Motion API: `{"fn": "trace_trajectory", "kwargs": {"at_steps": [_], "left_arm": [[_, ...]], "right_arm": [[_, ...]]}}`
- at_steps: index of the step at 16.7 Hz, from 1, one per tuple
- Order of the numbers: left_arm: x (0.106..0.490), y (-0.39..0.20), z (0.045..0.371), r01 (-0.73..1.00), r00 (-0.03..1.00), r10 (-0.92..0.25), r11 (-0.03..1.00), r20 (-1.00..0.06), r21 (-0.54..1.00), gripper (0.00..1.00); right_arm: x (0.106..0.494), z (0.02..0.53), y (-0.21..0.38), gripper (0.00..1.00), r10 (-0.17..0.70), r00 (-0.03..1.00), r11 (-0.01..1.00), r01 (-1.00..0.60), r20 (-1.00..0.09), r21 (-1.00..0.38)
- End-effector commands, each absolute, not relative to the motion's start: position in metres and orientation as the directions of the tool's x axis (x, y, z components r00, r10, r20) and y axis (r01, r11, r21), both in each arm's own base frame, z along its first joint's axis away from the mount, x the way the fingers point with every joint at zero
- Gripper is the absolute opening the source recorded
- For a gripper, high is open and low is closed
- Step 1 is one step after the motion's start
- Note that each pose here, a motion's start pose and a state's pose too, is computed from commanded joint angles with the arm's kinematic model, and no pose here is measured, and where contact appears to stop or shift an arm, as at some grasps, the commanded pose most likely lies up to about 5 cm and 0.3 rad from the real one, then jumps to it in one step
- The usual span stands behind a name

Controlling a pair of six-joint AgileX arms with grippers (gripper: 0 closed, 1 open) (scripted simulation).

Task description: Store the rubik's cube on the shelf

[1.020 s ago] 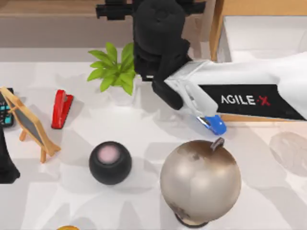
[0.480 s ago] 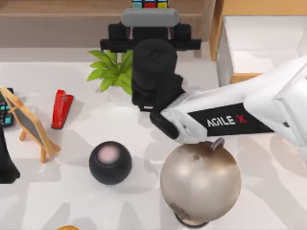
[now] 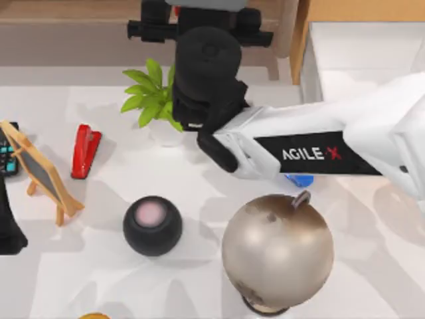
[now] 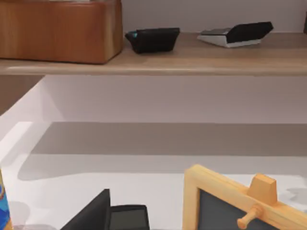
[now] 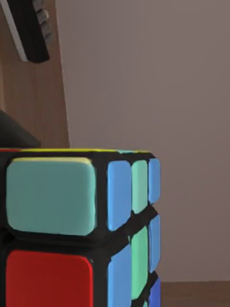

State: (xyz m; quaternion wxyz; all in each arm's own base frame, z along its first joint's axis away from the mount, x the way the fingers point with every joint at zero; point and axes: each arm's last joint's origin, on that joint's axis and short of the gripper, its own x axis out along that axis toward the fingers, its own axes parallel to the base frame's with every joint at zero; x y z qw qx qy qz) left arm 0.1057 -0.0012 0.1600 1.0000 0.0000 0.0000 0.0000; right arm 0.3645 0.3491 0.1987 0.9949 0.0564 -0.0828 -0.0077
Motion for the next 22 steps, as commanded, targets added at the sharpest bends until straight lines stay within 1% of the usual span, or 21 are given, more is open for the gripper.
{"fn": "trace_trajectory", "kwargs": {"at_steps": [3, 6, 9, 13, 17, 22], "left_arm": [[0.106, -0.001, 0.16, 0.0, 1.0, 0.0, 1.0, 0.0, 0.0, 1.0], [0.106, -0.001, 0.16, 0.0, 1.0, 0.0, 1.0, 0.0, 0.0, 1.0], [0.106, -0.001, 0.16, 0.0, 1.0, 0.0, 1.0, 0.0, 0.0, 1.0], [0.106, -0.001, 0.16, 0.0, 1.0, 0.0, 1.0, 0.0, 0.0, 1.0], [0.106, -0.001, 0.16, 0.0, 1.0, 0.0, 1.0, 0.0, 0.0, 1.0], [0.106, -0.001, 0.16, 0.0, 1.0, 0.0, 1.0, 0.0, 0.0, 1.0]], "right_arm": [[0.383, 0.228, 0.352, 0.0, -0.059, 0.975, 0.983, 0.019, 0.213, 0.182], [0.409, 0.235, 0.349, 0.0, -0.081, 0.971, 0.983, 0.04, 0.227, 0.182], [0.433, 0.219, 0.347, 0.0, -0.057, 0.978, 0.992, 0.033, 0.202, 0.121], [0.452, 0.17, 0.342, 0.0, -0.009, 0.995, 1.0, 0.009, 0.102, 0.006], [0.453, 0.168, 0.342, 0.0, -0.007, 0.995, 1.0, 0.007, 0.097, 0.001], [0.453, 0.168, 0.342, 0.38, -0.007, 0.995, 1.0, 0.007, 0.097, 0.001]]}}
